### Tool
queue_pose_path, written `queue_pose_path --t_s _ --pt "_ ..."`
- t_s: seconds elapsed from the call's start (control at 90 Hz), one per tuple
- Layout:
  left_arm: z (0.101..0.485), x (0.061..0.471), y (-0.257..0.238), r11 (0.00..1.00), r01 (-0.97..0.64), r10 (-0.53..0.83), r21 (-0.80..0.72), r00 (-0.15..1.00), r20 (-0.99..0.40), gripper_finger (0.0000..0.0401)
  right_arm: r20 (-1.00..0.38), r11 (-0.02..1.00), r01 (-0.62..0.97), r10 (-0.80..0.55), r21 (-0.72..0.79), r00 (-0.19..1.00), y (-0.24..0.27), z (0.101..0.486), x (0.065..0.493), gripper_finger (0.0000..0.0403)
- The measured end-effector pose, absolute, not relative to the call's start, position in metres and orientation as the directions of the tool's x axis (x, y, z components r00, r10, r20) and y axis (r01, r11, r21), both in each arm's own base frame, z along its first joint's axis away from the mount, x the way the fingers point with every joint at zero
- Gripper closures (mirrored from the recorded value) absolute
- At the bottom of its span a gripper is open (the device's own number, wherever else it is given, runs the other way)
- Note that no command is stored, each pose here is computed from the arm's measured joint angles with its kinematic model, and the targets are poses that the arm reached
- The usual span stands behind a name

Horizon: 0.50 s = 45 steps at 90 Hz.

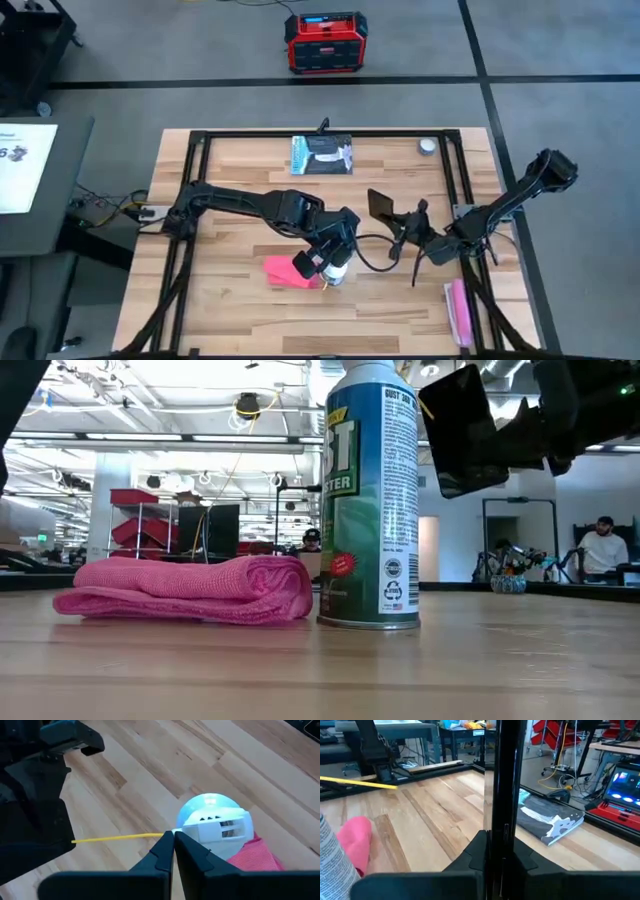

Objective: Apply microfiber cloth
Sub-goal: Spray the back of the cellphone using the spray bottle

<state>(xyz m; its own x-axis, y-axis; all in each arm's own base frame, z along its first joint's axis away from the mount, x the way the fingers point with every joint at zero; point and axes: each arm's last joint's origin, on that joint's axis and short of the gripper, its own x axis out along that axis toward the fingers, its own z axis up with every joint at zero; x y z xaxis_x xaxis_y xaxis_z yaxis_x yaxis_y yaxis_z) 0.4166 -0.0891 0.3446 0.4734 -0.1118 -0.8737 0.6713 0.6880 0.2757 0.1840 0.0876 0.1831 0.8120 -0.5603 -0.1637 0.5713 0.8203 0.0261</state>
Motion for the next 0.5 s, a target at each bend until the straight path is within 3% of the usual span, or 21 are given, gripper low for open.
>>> queue_pose_path --t_s 0.5 --pt "0.3425 0.4162 -0.0889 0.695 0.668 -0.110 0.266 0.465 -0.879 0.0401 -0.164 0.822 0.569 -0.557 0.026 0.814 0.0879 0.1831 0.1839 0.0387"
